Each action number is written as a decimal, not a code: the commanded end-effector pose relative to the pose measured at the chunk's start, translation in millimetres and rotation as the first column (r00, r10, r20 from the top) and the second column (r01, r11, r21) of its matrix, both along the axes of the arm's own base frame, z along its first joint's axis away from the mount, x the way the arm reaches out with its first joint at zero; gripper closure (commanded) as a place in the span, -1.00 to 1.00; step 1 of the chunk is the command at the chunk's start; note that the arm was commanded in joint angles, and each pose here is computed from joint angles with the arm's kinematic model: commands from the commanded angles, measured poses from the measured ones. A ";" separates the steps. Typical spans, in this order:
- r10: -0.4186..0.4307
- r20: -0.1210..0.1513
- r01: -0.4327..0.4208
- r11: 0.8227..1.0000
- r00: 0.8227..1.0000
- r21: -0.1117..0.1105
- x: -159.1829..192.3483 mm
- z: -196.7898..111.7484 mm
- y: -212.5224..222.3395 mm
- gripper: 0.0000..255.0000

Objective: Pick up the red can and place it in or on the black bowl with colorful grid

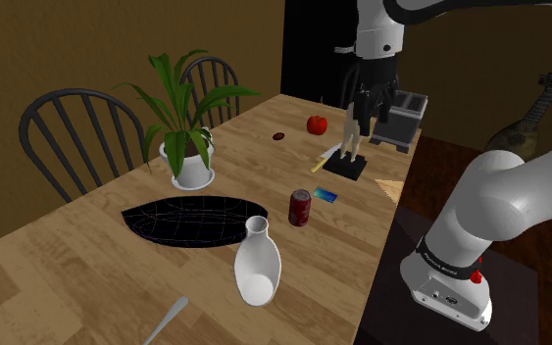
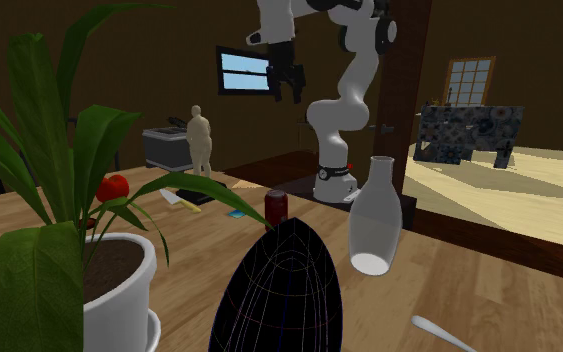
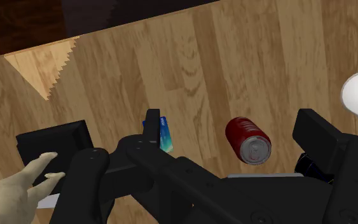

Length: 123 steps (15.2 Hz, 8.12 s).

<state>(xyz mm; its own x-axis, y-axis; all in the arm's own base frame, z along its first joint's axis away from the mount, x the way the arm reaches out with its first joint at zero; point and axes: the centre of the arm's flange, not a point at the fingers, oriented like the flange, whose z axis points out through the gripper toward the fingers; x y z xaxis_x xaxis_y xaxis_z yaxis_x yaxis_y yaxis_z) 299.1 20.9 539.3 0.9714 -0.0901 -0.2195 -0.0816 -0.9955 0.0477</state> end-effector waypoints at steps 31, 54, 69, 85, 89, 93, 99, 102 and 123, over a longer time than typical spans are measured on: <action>0.156 0.237 -0.165 0.986 0.959 0.020 78.0 -270.3 86.2 -1.00; 0.156 0.237 -0.165 0.986 0.959 0.020 78.0 -238.6 86.2 1.00; 0.156 0.237 -0.165 0.986 0.959 0.020 78.0 -159.4 86.2 1.00; 0.156 0.237 -0.165 0.986 0.959 0.020 110.7 -96.2 127.5 1.00; 0.156 0.237 -0.165 0.986 0.959 0.020 143.4 -92.2 168.7 1.00; 0.156 0.237 -0.165 0.986 0.959 0.020 176.2 -88.1 209.9 1.00; 0.156 0.237 -0.165 0.986 0.959 0.020 225.2 -82.0 271.8 1.00; 0.156 0.237 -0.165 0.986 0.959 0.020 249.8 -78.9 302.7 1.00; 0.156 0.237 -0.165 0.986 0.959 0.020 277.0 -170.3 337.1 1.00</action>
